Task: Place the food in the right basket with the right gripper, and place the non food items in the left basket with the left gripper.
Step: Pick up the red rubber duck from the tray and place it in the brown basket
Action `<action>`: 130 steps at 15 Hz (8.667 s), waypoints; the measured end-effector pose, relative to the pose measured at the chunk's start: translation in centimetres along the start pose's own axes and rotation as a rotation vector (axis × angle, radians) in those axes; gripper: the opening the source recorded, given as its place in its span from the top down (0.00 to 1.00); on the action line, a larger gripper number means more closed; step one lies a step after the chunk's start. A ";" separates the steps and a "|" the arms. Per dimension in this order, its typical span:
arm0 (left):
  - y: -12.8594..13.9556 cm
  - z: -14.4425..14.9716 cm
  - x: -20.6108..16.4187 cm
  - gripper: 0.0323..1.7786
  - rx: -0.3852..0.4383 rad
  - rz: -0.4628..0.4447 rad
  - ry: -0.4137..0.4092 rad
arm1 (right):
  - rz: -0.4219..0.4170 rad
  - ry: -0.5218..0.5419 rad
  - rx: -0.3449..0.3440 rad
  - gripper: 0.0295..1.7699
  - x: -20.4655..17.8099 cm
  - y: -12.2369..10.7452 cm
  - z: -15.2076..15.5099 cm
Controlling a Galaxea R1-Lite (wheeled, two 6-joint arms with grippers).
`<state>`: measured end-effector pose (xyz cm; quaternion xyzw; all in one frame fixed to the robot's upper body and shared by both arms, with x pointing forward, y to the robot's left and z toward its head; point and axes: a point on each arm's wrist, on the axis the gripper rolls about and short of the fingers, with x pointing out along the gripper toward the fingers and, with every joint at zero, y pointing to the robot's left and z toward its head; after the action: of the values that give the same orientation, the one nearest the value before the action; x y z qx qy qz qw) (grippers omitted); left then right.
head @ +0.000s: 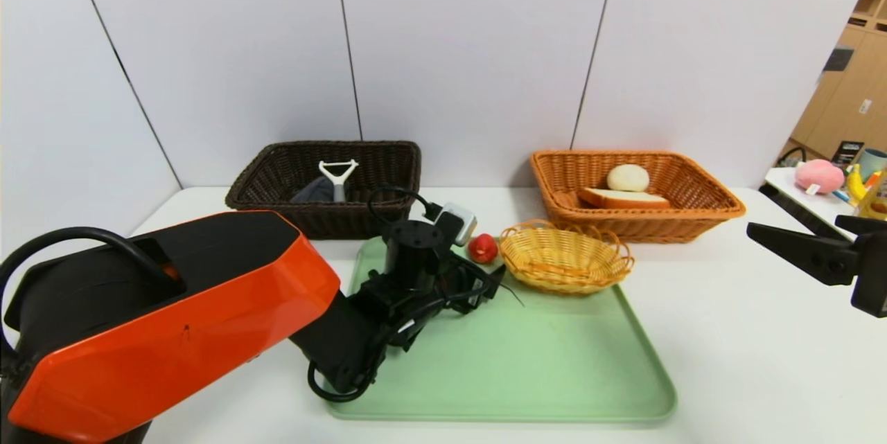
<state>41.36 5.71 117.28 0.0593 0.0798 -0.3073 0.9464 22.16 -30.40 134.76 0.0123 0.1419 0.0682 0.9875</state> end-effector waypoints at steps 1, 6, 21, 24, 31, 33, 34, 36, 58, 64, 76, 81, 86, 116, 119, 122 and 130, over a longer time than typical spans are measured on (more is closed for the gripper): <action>0.1 -0.1 0.1 0.05 0.000 0.002 0.003 | 0.000 0.002 0.000 0.03 -0.1 0.0 0.0; 0.5 -0.5 0.4 0.05 -0.003 0.011 0.008 | 0.000 0.000 0.000 0.03 -0.2 0.0 -0.3; 0.5 -0.3 1.1 0.05 -0.019 0.020 0.000 | 0.000 0.008 -0.001 0.03 -0.2 -0.1 -0.4; 0.5 -0.2 1.0 0.07 -0.019 0.022 0.000 | 0.000 0.012 -0.003 0.03 -0.3 -0.1 -0.7; 0.3 -0.3 0.3 0.62 -0.017 0.031 0.014 | 0.002 0.010 -0.005 0.03 -0.4 -0.1 -0.8; 0.2 -0.2 0.2 0.99 -0.016 0.029 0.015 | 0.003 0.011 -0.006 0.03 -0.5 -0.1 -0.8; 0.2 -0.2 0.2 0.99 -0.017 0.029 0.013 | 0.004 0.011 -0.007 0.03 -0.5 -0.1 -0.8; 0.2 -0.1 -0.1 0.99 -0.015 0.029 0.016 | 0.006 0.011 -0.008 0.03 -0.6 -0.1 -0.9; -0.1 1.3 -4.9 0.49 -0.034 0.037 0.041 | 0.010 0.033 -0.013 0.03 -0.9 -0.1 -2.0; -0.5 1.4 -4.6 0.25 -0.048 -0.012 0.028 | 0.010 0.034 -0.014 0.03 -0.9 -0.1 -2.0; -0.9 0.3 -2.0 0.09 -0.051 -0.007 -0.007 | 0.009 0.034 -0.012 0.03 -0.9 -0.1 -2.0; -0.9 0.2 -1.1 0.07 -0.043 0.031 0.004 | 0.009 0.034 -0.012 0.03 -0.9 -0.1 -2.0; -1.2 0.4 -0.6 0.06 -0.037 0.067 0.021 | 0.009 0.033 -0.012 0.03 -0.9 -0.1 -2.0; -2.0 1.3 -0.5 0.05 -0.001 0.182 -0.031 | 0.017 0.031 -0.021 0.03 -2.2 -0.3 -3.5; -2.4 1.4 -0.6 0.05 0.000 0.170 -0.038 | 0.017 0.027 -0.024 0.03 -2.3 -0.3 -3.5; -2.6 1.3 -0.5 0.05 0.001 0.166 -0.036 | 0.019 0.026 -0.024 0.03 -2.3 -0.3 -3.5; -2.8 0.9 0.4 0.05 0.004 0.166 -0.035 | 0.019 0.025 -0.023 0.03 -2.4 -0.3 -3.5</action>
<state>40.11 3.16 117.91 0.0624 0.0573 -0.2288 0.9698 18.96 -31.05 132.02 0.0013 0.1532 0.0794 0.9850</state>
